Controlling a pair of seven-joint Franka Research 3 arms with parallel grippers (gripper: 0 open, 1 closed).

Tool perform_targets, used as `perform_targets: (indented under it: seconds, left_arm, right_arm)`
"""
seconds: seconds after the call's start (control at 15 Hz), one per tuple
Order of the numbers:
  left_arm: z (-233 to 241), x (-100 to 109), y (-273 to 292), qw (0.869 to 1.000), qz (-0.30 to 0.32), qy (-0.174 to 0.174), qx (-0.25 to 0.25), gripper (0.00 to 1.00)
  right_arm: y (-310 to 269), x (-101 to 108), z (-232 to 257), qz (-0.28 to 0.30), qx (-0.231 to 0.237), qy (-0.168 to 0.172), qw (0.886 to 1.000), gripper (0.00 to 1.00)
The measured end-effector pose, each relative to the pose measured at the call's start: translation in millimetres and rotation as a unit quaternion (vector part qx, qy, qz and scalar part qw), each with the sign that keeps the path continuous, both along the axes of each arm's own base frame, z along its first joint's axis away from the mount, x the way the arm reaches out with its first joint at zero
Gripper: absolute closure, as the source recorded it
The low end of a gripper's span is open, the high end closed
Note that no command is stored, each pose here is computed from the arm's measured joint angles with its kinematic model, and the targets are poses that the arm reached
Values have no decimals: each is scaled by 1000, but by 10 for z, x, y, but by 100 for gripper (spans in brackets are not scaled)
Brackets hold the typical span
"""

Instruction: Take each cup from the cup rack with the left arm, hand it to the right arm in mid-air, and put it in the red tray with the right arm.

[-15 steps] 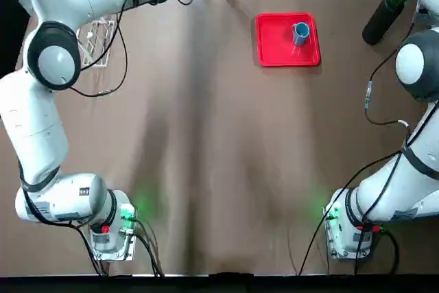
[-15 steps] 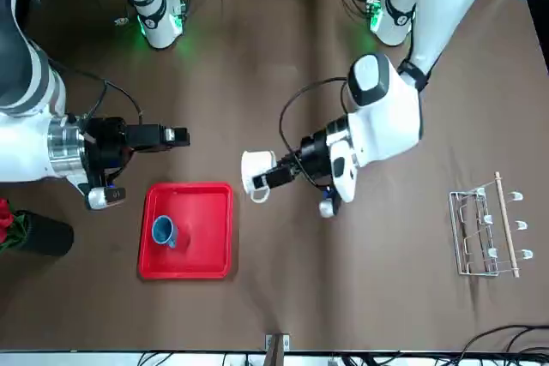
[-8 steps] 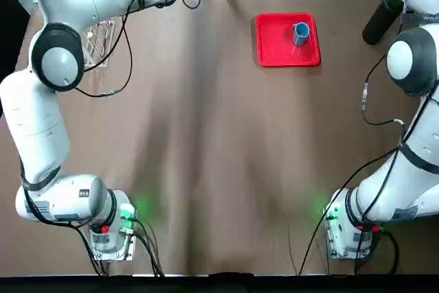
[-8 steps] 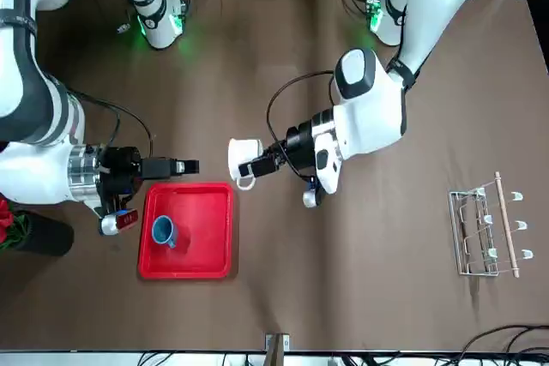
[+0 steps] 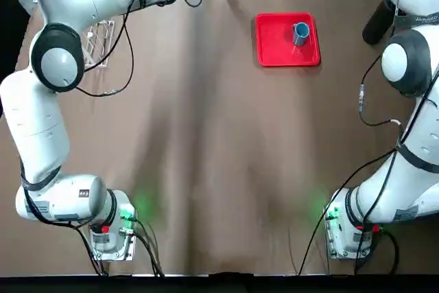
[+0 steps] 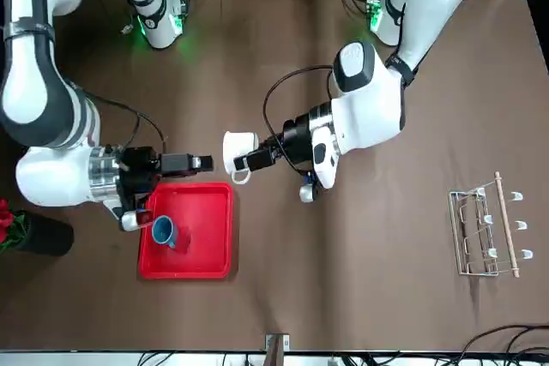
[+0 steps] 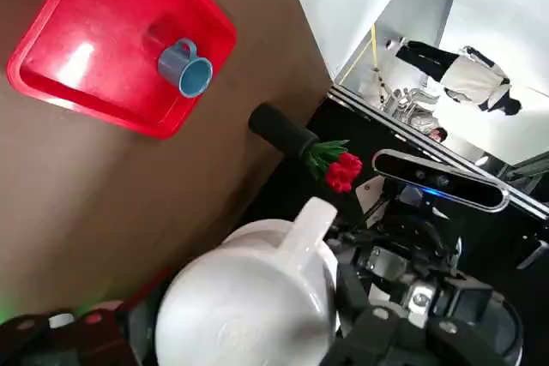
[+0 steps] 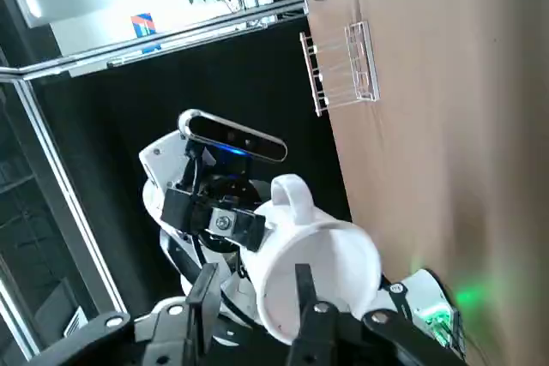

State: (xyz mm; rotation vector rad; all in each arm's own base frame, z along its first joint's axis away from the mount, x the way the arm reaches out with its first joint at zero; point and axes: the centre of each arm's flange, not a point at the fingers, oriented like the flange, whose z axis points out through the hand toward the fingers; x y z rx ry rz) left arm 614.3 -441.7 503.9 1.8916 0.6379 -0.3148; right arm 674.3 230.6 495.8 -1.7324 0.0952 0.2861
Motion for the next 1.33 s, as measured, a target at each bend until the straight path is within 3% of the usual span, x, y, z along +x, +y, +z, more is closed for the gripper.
perform_targets:
  seconds: [0.4,0.47,0.6,0.73,1.13,1.2,1.33]
  left_arm:
    - [28,-16,-30,1000,-2,-2,-2,21]
    - [33,-17,-33,1000,-2,-2,-2,21]
    - [39,-21,-40,1000,-2,-3,-3,21]
    - [21,-23,-47,1000,-3,-2,-2,21]
    - [21,-24,-52,1000,-2,-3,-3,21]
    - [26,-17,-50,1000,4,-6,-4,19]
    - [44,19,-29,999,31,-17,-10,2]
  right_arm:
    - [288,-101,-20,22,0,1,1000,62]
    - [297,-104,-24,23,0,2,1000,70]
    - [304,-107,-34,24,0,5,1000,73]
    - [289,-105,-31,25,4,15,1000,88]
    - [279,-96,-62,27,11,22,999,88]
    - [280,-91,-53,26,12,21,999,88]
    - [284,-88,-27,26,13,19,999,88]
